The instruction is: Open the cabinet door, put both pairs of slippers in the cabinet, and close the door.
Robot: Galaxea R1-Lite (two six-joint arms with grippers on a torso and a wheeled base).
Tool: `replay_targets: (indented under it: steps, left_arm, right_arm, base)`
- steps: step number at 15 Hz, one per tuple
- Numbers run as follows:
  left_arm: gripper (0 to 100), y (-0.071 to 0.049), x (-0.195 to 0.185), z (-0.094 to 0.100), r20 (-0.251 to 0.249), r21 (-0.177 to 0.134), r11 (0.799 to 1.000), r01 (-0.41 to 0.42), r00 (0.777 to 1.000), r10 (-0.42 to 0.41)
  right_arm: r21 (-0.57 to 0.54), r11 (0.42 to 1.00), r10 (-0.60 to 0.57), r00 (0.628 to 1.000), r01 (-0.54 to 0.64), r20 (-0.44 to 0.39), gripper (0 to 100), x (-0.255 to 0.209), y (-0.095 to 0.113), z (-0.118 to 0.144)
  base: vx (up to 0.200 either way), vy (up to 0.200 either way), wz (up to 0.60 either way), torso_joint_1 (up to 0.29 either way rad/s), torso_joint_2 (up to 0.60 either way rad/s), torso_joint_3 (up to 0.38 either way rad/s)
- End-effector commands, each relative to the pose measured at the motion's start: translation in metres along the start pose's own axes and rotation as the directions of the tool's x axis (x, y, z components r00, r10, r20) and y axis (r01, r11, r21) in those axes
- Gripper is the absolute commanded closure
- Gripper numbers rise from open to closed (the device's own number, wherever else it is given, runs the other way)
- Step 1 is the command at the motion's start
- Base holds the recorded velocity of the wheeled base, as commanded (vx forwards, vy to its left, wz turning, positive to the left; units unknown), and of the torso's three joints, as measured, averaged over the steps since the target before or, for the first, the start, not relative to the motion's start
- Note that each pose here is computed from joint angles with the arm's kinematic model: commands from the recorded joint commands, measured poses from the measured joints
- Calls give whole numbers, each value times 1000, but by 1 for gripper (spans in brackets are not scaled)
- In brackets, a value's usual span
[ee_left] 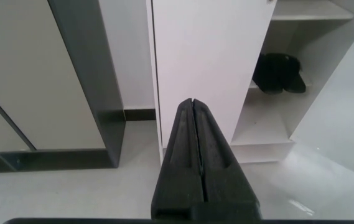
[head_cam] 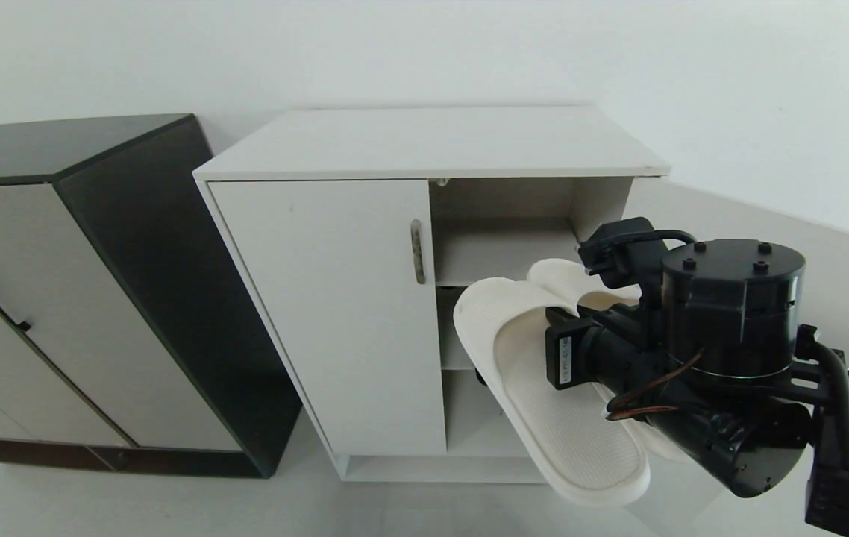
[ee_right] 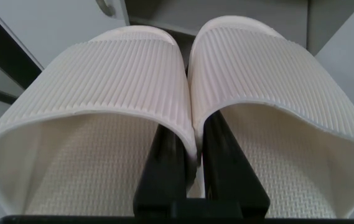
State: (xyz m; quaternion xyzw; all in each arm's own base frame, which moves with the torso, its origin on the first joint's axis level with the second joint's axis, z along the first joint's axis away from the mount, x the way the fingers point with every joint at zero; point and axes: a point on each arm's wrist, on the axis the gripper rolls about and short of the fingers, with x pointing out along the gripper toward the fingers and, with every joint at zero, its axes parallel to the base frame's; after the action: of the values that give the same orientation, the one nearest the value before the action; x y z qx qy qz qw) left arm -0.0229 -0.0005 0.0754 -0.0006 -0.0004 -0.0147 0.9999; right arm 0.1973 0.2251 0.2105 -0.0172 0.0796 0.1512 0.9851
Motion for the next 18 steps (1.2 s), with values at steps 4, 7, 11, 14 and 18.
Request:
replay_targets:
  steps: [4,7,11,14,18]
  left_arm:
    - [100,0,0,0,-1,0,1000,0,1000,0]
    - [100,0,0,0,-1,0,1000,0,1000,0]
    - [100,0,0,0,-1,0,1000,0,1000,0]
    - [100,0,0,0,-1,0,1000,0,1000,0]
    - [100,0,0,0,-1,0,1000,0,1000,0]
  right_arm:
    - [-6,1000,-1,1000,0,-9,100,1,1,-3]
    - [-6,1000,-1,1000,1,-10,100,1,1,-3]
    - [-7,1000,-1,1000,1,-11,100,1,1,-4]
    - [-10,1000,-1,1000,1,-13,100,2,1,-4]
    - [-17,1000,-1,1000,1,-15,100,2,1,-5]
  base:
    - [0,0,0,-126,471,337]
    - [0,0,0,-102,455,369]
    - [0,0,0,-60,438,395]
    - [0,0,0,-9,176,170]
    - [0,0,0,0,0,0]
